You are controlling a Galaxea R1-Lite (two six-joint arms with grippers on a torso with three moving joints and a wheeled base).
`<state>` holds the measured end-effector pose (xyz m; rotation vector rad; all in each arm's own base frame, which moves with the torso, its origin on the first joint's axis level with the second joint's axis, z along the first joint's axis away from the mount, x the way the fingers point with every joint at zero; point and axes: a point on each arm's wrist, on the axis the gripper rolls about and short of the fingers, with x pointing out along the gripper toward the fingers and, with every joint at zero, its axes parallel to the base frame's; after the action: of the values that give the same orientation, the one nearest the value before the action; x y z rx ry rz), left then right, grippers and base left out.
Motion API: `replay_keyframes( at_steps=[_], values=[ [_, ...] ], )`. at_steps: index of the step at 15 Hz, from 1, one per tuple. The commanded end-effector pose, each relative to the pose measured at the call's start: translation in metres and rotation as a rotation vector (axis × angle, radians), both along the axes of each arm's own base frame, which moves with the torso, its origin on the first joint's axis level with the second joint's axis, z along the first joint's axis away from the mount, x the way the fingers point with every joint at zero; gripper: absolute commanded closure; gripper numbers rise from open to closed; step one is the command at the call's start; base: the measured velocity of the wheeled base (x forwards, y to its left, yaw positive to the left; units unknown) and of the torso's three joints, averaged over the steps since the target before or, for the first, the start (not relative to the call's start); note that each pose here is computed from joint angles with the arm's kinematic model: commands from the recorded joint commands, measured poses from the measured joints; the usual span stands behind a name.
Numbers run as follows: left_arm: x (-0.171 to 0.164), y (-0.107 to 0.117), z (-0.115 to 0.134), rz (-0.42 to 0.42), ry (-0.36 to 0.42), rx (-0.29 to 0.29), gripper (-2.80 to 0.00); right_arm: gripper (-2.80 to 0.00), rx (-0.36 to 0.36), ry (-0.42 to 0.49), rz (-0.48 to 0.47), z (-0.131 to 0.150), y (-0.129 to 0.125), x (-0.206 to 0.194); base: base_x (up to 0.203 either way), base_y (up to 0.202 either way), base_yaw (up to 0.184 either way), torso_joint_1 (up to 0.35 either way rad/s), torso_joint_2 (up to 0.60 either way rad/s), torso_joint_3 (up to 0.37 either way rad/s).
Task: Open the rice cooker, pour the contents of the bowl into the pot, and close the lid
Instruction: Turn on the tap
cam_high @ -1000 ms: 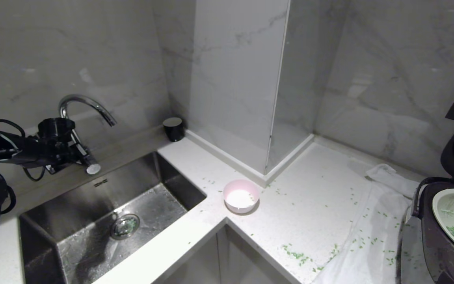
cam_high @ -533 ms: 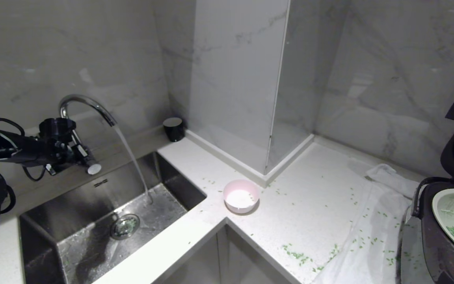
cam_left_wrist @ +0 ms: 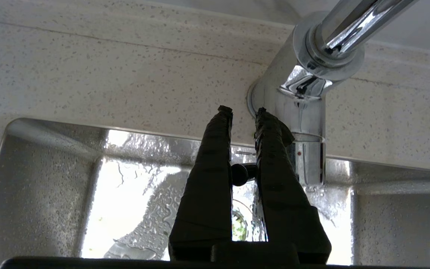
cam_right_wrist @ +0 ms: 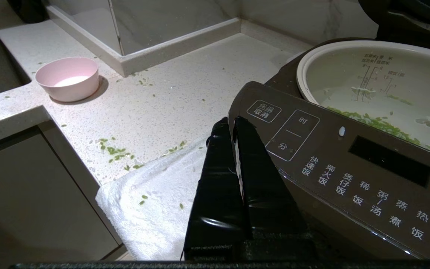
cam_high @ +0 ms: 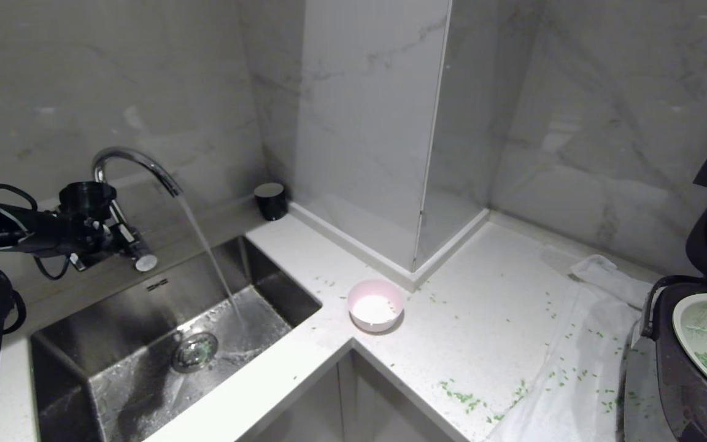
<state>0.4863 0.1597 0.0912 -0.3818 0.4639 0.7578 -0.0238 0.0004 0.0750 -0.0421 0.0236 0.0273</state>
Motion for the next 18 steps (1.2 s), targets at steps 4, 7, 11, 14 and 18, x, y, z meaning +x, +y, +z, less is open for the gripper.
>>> replay_keyframes(
  at_steps=[4,7,11,14,18],
  values=[
    [0.0018,0.0000,-0.0038,0.007,0.000,0.000,0.00,0.00,-0.001,-0.001,0.001,0.0001,0.0000,-0.0001,0.000,0.000,0.000,0.000,0.00,0.000],
    [0.0017,0.0000,-0.0040,0.007,0.002,0.000,0.00,0.00,-0.001,-0.001,0.001,0.0001,0.0000,-0.0001,0.000,0.000,0.000,0.000,0.00,0.000],
    [0.0018,0.0001,-0.0038,0.007,0.001,0.000,0.00,0.00,-0.001,0.000,0.001,-0.0002,0.0000,0.0000,0.000,0.000,0.000,0.000,0.00,0.000],
    [0.0016,0.0008,-0.0038,0.010,0.001,0.001,0.00,0.00,-0.001,0.001,0.001,-0.0002,0.0000,0.0000,0.000,0.000,0.000,0.000,0.00,0.000],
    [0.0014,0.0006,-0.0023,0.009,-0.002,0.002,0.00,0.00,-0.001,-0.001,0.001,0.0001,0.0000,-0.0001,0.000,0.000,0.000,0.000,0.00,0.000]
  ],
)
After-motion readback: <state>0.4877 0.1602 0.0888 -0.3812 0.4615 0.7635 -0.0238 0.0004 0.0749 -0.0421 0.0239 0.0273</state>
